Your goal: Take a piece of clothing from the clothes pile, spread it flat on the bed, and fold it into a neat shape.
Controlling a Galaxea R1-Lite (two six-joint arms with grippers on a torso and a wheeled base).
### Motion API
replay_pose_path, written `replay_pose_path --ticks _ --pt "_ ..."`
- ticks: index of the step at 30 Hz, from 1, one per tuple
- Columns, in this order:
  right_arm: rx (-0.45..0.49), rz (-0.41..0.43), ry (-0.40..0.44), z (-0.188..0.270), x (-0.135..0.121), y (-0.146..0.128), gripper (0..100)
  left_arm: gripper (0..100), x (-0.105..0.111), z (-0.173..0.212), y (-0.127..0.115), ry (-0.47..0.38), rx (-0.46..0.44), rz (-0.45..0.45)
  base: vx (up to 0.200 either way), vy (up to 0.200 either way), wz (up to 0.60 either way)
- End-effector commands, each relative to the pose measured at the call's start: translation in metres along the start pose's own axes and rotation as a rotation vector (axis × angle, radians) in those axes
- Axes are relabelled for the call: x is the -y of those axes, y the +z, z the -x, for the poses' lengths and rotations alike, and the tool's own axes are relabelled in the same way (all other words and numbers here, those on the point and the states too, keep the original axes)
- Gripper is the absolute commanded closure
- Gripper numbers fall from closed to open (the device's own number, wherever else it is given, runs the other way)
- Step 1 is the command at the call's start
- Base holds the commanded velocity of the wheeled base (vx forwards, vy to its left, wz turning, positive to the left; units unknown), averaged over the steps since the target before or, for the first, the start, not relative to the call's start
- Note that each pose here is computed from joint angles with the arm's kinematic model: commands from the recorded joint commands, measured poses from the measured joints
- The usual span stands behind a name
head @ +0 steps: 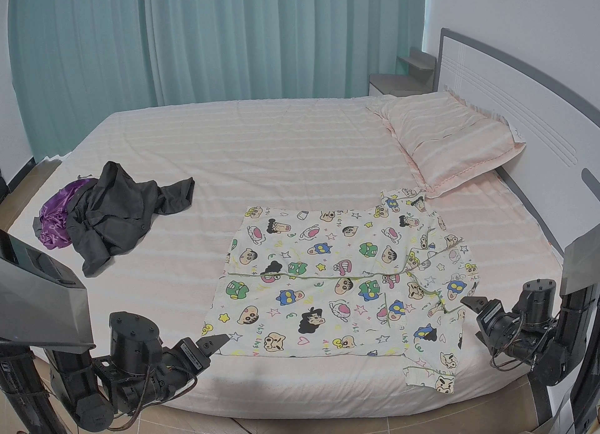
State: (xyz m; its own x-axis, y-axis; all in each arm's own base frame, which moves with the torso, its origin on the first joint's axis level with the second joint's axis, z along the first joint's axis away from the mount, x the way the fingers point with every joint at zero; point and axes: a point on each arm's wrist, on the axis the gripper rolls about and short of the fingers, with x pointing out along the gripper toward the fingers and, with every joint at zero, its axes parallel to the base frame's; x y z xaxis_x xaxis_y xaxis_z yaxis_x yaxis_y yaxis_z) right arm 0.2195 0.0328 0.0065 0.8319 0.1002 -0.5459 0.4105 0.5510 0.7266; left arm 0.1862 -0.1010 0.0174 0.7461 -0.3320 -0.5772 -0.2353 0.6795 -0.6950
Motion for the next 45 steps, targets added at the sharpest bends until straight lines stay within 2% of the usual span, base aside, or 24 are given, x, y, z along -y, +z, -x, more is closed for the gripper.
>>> replay_pose_path --ticks 1,5,8,14,19,22,35,38,41,45 --pt "-0.006 -0.023 -0.061 -0.002 0.006 -0.014 0 0 -0.009 -0.001 -0.001 0.041 -0.019 0.085 0.000 0.200 0.00" --pt "0.014 -0.033 -0.085 -0.003 0.009 -0.013 0 0 -0.012 -0.004 0.001 0.035 -0.034 0.115 0.000 0.150 0.00" --pt "0.002 -0.007 -0.124 -0.008 0.016 -0.014 0 0 -0.013 -0.005 0.002 0.043 -0.032 0.115 0.000 0.000 0.00" --pt "0.049 0.039 -0.090 -0.001 0.006 -0.013 0 0 -0.013 -0.009 0.002 0.040 -0.029 0.083 0.000 0.000 0.00" --pt "0.020 0.052 -0.079 -0.002 0.006 -0.014 0 0 -0.019 -0.026 -0.001 0.064 -0.038 0.016 0.000 0.000 0.00" --pt "0.023 0.041 -0.082 -0.002 0.008 -0.011 0 0 -0.020 -0.028 -0.002 0.064 -0.038 0.021 0.000 0.000 0.00" --pt "0.065 0.069 -0.086 0.000 0.006 -0.008 0 0 -0.018 -0.041 -0.002 0.045 -0.032 0.011 -0.185 0.000 0.00" --pt "0.093 0.089 -0.101 0.000 0.005 -0.008 0 0 -0.017 -0.051 -0.001 0.038 -0.022 -0.008 0.000 0.000 0.00" --pt "0.096 0.110 -0.109 0.000 0.004 -0.012 0 0 -0.020 -0.063 0.000 0.045 -0.017 -0.106 0.000 0.000 0.00" --pt "0.112 0.122 -0.114 0.000 0.002 -0.016 0 0 -0.013 -0.086 0.010 0.009 0.029 -0.122 0.000 0.000 0.00"
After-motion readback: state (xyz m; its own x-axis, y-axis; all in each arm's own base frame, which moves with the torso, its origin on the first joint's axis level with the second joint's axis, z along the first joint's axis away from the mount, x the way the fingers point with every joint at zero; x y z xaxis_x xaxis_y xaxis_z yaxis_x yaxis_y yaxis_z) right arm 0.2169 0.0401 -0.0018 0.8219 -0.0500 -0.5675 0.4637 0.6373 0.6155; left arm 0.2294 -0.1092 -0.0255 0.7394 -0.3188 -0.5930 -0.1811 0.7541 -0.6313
